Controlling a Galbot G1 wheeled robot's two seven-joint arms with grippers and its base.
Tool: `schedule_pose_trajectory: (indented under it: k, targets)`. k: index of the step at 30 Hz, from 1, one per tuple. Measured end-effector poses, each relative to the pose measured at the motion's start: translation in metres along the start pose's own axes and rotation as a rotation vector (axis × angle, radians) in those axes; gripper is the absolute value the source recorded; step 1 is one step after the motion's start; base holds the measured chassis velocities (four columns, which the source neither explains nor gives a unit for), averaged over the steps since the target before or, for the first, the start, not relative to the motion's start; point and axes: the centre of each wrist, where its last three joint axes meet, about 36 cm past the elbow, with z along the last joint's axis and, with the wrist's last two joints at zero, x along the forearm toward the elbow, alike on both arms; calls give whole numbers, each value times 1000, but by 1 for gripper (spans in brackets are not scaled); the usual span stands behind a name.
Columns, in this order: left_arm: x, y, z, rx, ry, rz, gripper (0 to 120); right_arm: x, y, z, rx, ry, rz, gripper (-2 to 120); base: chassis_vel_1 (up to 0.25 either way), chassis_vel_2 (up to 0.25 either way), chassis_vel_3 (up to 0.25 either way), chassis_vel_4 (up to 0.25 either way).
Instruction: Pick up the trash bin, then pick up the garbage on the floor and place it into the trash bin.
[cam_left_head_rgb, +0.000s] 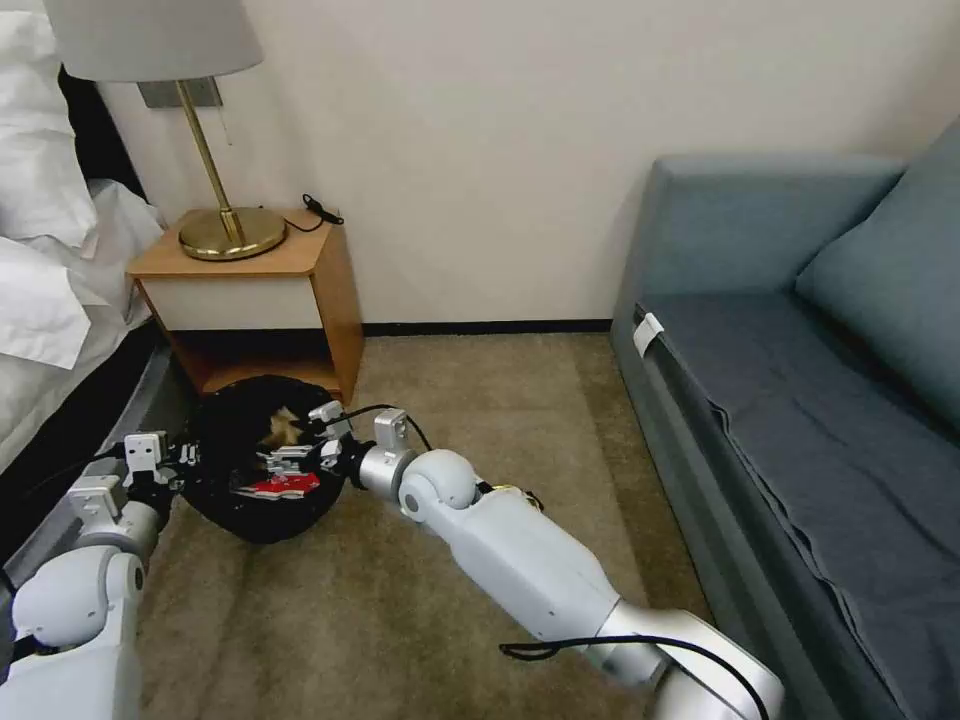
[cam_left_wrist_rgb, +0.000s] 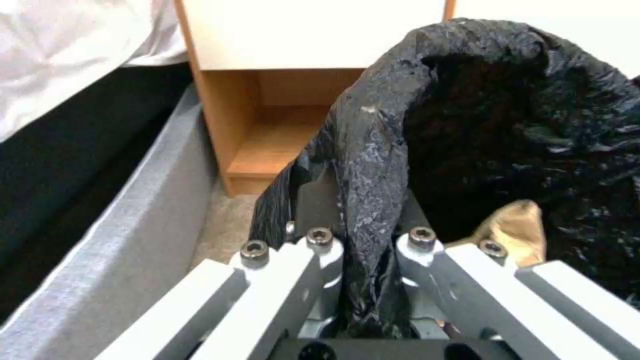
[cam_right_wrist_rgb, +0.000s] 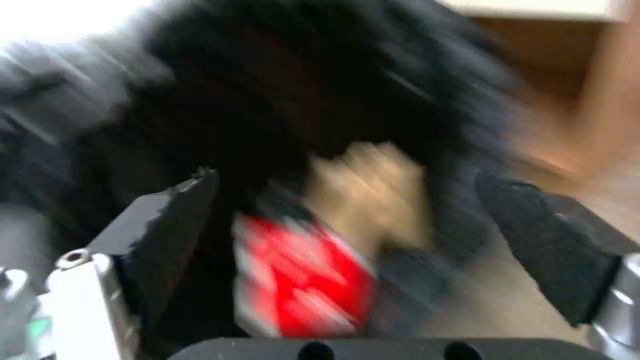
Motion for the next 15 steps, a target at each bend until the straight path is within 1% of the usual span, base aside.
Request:
schedule_pose_trajectory:
  k: [1, 3, 4, 5, 7, 8, 9, 11, 12, 15]
  targets:
    - [0, 3, 1, 0, 2, -5, 4, 4, -9, 2, 17, 22, 16, 99, 0, 0, 0, 0]
    - [1, 16, 5, 5, 7, -27, 4, 19, -41, 12, 58, 95, 69, 100, 0, 0, 0, 0]
    - [2, 21, 4, 10, 5, -36, 4, 25, -54, 16, 68, 122, 90, 100, 0, 0, 0, 0]
    - [2, 21, 4, 10, 5, -36, 4, 25, -54, 16, 68, 122, 90, 100, 0, 0, 0, 0]
    - [3, 26, 3, 14, 1, -46, 4, 32, -73, 24, 89, 168, 124, 100, 0, 0, 0, 0]
    - [3, 28, 2, 16, -4, -51, 4, 37, -88, 34, 107, 213, 154, 100, 0, 0, 0, 0]
    - [3, 28, 2, 16, -4, -51, 4, 37, -88, 34, 107, 213, 154, 100, 0, 0, 0, 0]
    - [3, 29, 1, 18, -7, -51, 4, 39, -96, 41, 114, 242, 173, 100, 0, 0, 0, 0]
    - [3, 29, -1, 20, -12, -50, 4, 43, -105, 49, 119, 276, 195, 100, 0, 0, 0, 0]
    - [2, 28, -1, 23, -15, -49, 4, 47, -114, 57, 116, 315, 212, 100, 0, 0, 0, 0]
